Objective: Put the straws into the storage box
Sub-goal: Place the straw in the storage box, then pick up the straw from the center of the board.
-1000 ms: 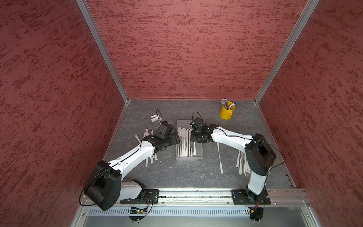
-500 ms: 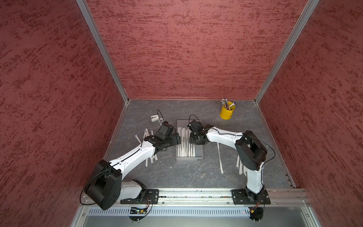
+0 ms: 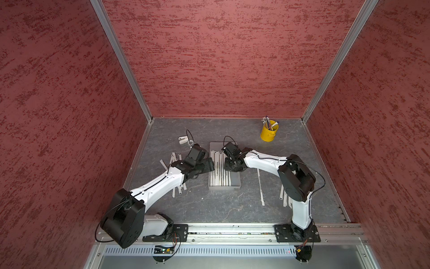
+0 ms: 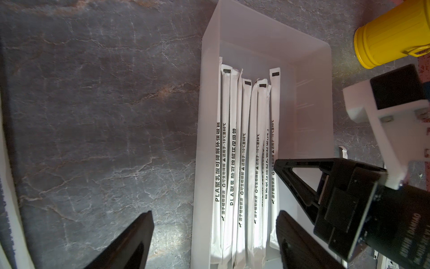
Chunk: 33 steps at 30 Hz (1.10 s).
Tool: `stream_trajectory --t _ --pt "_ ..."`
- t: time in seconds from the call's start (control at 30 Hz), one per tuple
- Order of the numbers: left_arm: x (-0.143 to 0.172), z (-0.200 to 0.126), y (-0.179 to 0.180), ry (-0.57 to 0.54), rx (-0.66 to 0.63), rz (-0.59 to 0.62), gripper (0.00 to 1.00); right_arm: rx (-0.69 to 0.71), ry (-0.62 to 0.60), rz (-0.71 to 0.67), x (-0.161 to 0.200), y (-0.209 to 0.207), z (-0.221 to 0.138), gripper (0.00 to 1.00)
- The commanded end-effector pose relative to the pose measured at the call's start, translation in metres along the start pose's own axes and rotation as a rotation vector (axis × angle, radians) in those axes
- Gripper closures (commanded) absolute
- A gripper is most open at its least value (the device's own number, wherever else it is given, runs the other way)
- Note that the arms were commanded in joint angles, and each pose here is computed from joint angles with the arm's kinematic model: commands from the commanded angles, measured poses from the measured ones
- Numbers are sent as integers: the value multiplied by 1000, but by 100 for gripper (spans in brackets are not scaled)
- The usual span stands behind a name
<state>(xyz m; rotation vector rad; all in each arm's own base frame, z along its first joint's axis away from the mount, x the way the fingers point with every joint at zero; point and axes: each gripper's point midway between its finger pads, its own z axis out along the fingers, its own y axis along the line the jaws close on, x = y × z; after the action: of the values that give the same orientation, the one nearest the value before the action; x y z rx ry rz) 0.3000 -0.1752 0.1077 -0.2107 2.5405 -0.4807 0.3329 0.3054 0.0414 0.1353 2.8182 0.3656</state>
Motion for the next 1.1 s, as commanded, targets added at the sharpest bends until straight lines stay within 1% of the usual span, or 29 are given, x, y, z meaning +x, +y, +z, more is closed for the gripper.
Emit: stream_trajectory --t 0.0,0.1,0.17,0.23,0.3,0.4,0.47,0.53,0.7,0.87,1.07 --pt "-7 -4 -9 -17 17 13 15 -59 -26 -3 -5 12 -33 83" --pt "-11 -9 -11 -32 4 42 15 -64 -57 3 -6 6 -59 82" --pt "-13 -16 -15 -47 -12 87 15 -37 -72 15 -4 -10 -74 80" --pt "-15 -23 -26 -67 -22 157 14 -10 -77 44 0 -34 -84 78" --pt "-16 -30 -41 -78 -20 225 13 47 -91 61 6 -65 -93 76" --pt "-12 -33 -62 -61 1 281 9 147 -88 66 15 -106 -101 72" --pt "-4 -30 -79 -35 53 304 6 197 -66 64 23 -128 -100 69" --pt "5 -24 -96 -11 106 317 5 245 -46 58 33 -145 -96 69" --pt "32 -7 -129 51 175 373 5 286 18 58 57 -164 -75 69" --pt "51 3 -138 100 212 369 5 298 53 65 69 -172 -56 74" --pt "54 7 -131 101 197 365 5 318 82 61 75 -182 -37 81"
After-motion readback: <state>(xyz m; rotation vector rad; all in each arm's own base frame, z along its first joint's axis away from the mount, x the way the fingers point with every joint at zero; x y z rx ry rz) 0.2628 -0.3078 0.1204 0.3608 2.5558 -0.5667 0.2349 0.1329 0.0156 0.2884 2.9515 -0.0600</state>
